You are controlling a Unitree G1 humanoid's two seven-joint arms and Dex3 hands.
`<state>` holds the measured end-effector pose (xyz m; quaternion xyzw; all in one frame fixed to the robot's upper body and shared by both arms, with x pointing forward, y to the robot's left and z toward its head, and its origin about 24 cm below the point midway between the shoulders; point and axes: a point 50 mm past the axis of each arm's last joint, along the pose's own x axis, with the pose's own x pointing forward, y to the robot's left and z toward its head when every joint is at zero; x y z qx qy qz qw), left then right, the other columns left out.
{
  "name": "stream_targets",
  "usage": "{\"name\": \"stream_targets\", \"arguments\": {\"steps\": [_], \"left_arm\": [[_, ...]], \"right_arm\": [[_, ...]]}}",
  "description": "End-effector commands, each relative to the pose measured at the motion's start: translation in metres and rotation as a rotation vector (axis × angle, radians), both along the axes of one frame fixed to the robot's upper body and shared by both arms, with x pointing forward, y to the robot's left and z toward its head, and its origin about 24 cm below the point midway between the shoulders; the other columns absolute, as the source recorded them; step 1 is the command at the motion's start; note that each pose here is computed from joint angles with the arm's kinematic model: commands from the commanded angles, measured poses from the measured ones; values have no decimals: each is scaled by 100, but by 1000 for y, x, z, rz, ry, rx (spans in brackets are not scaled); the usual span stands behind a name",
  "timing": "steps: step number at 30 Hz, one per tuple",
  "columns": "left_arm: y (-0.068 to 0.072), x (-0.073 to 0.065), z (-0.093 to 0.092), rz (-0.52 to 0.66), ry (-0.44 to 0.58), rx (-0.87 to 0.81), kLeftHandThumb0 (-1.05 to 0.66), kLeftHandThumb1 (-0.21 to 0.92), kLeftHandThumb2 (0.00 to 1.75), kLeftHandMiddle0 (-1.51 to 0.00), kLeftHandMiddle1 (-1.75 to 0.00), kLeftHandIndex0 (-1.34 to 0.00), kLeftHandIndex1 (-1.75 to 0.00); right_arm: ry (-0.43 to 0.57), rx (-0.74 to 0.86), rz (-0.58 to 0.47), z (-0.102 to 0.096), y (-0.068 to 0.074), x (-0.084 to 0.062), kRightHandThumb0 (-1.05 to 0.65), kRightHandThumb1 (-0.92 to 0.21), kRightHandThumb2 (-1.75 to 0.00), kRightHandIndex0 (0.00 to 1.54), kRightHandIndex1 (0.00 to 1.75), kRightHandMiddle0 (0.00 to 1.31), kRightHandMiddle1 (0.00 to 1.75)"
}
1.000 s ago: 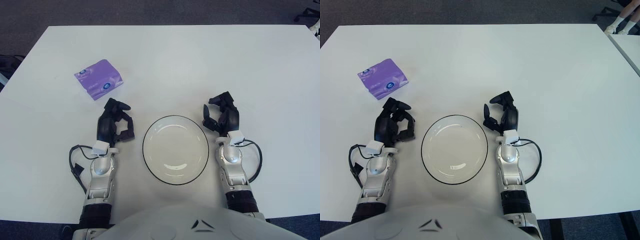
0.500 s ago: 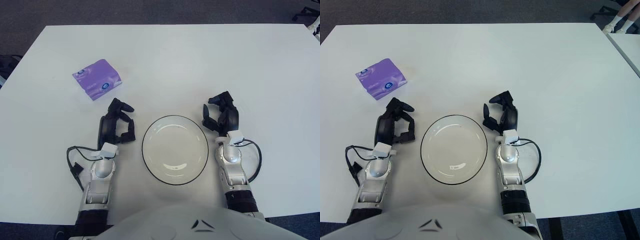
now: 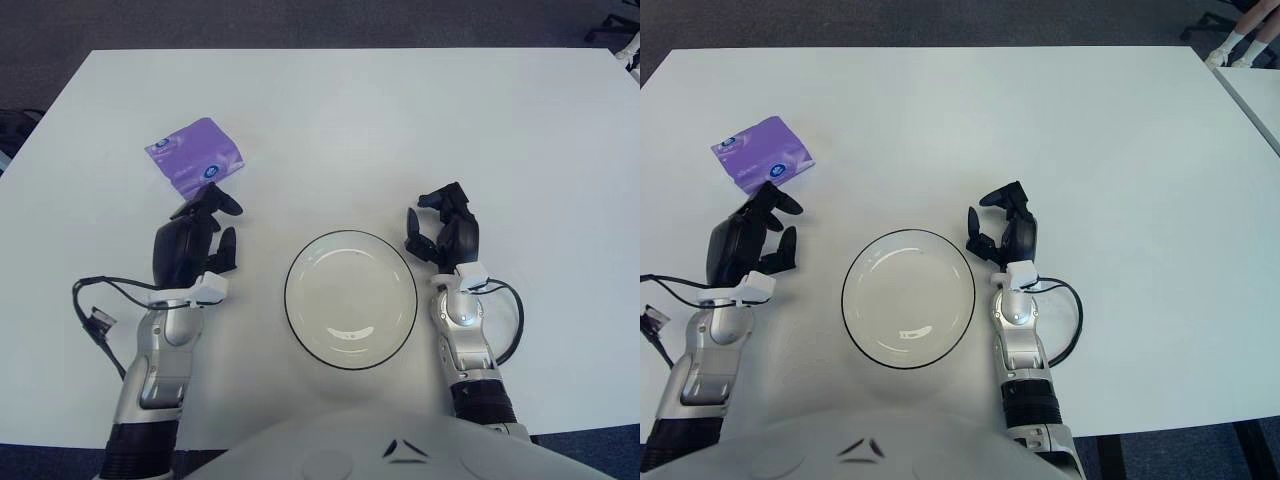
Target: Put the tissue paper into the plate.
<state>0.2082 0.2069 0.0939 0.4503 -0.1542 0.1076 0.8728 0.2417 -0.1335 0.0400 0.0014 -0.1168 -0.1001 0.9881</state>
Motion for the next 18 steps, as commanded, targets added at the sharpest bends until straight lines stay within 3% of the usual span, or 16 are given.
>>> {"name": "stream_targets", "arguments": {"steps": [1, 3, 4, 6, 8, 10, 15, 18], "left_arm": [[8, 0, 1, 20, -12, 72, -78, 85, 67, -6, -174, -8, -171], [10, 2, 5, 34, -32, 104, -91, 88, 62, -3, -170, -4, -163], [11, 3, 7, 42, -43, 120, -96, 89, 59, -2, -158, -3, -140], [13, 6, 12, 62, -71, 162, -99, 90, 58, -1, -151, -2, -124], [14, 8, 16, 77, -85, 196, -102, 91, 56, 0, -124, -1, -88], [14, 12, 23, 95, -94, 253, -104, 92, 58, 0, -81, 0, -52], [13, 19, 34, 124, -90, 335, -105, 92, 60, 0, -21, 0, -13], [12, 22, 36, 140, -88, 360, -105, 92, 57, 0, -7, 0, -4]], "right_arm": [[221, 3, -22, -43, -5, -17, -1, -50, -100, 57, 141, 39, 175], [222, 3, -23, -43, -5, -17, -1, -50, -100, 57, 141, 39, 175], [222, 3, -24, -43, -5, -17, -1, -50, -100, 57, 141, 39, 175], [222, 4, -24, -44, -5, -16, -1, -50, -100, 57, 141, 40, 175], [222, 3, -23, -44, -5, -16, -1, -50, -100, 57, 141, 40, 175], [221, 2, -22, -44, -5, -15, -1, -50, -100, 57, 141, 39, 175], [223, 4, -18, -45, -5, -14, -1, -50, -100, 57, 141, 39, 175], [222, 8, -15, -45, -5, -14, -1, -49, -101, 57, 142, 39, 175]]}}
